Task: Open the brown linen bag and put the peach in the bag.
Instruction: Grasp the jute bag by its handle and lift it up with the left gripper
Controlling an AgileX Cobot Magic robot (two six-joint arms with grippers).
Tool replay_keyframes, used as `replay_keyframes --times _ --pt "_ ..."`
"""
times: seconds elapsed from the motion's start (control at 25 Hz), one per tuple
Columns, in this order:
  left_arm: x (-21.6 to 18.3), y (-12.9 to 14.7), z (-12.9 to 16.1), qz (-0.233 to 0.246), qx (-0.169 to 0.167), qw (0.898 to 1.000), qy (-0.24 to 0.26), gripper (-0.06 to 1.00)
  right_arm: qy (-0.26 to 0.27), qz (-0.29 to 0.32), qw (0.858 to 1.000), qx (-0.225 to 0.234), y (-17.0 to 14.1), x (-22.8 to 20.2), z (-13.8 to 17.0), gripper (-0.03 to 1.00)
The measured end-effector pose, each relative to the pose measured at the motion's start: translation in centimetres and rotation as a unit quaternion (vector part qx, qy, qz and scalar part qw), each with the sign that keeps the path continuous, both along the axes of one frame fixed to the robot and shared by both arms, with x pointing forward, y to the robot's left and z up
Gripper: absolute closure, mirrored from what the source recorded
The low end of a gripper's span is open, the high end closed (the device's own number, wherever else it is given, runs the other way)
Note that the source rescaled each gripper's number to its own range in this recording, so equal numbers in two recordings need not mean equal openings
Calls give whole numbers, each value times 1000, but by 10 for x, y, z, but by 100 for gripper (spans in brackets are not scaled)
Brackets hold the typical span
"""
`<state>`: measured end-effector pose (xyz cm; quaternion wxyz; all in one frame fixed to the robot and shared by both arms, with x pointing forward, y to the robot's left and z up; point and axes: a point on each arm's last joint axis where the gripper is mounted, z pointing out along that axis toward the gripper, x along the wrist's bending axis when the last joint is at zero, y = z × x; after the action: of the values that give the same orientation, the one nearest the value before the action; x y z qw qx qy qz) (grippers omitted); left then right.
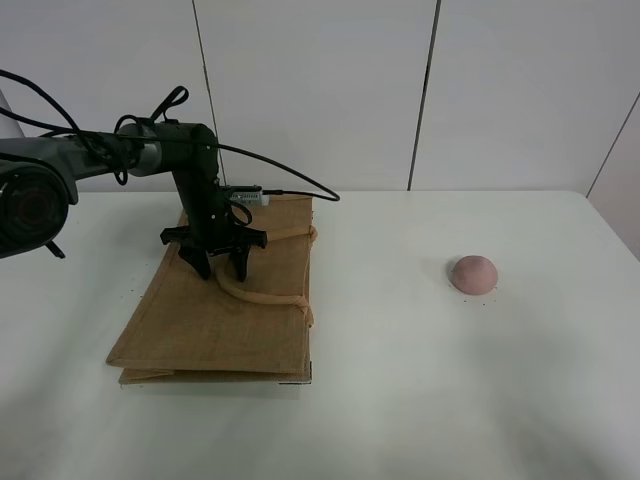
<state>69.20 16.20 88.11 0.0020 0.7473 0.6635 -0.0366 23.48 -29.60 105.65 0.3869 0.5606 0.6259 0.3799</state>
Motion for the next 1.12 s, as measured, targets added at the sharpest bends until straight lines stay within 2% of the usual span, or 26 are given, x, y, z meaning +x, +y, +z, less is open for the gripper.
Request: replay_keyframes --times 0.08,0.12,0.24,0.28,0.48,0.6,0.8,1.12 --pt "0 0 0 0 0 1000 0 29 0 0 1000 0 0 0 0 -3" --pt "0 0 0 0 0 1000 -1 41 0 0 1000 0 0 0 0 -3" --pt "0 0 0 -1 2 1000 -1 88 0 0 1000 0 0 0 0 -3" --pt "0 0 1 0 2 1000 -2 94 0 0 1000 0 0 0 0 -3" --pt "0 0 10 -2 4 1000 14 94 0 -2 1000 -3 -1 0 0 -3" --pt "1 0 31 -4 2 1000 9 94 0 -3 1000 -5 -1 0 0 -3" --pt "7 -2 111 -7 -28 995 -94 94 0 -3 1000 -5 -1 0 0 -3" --pt "-21 5 213 -18 -62 978 -200 94 -1 -3 1000 -5 -1 0 0 -3"
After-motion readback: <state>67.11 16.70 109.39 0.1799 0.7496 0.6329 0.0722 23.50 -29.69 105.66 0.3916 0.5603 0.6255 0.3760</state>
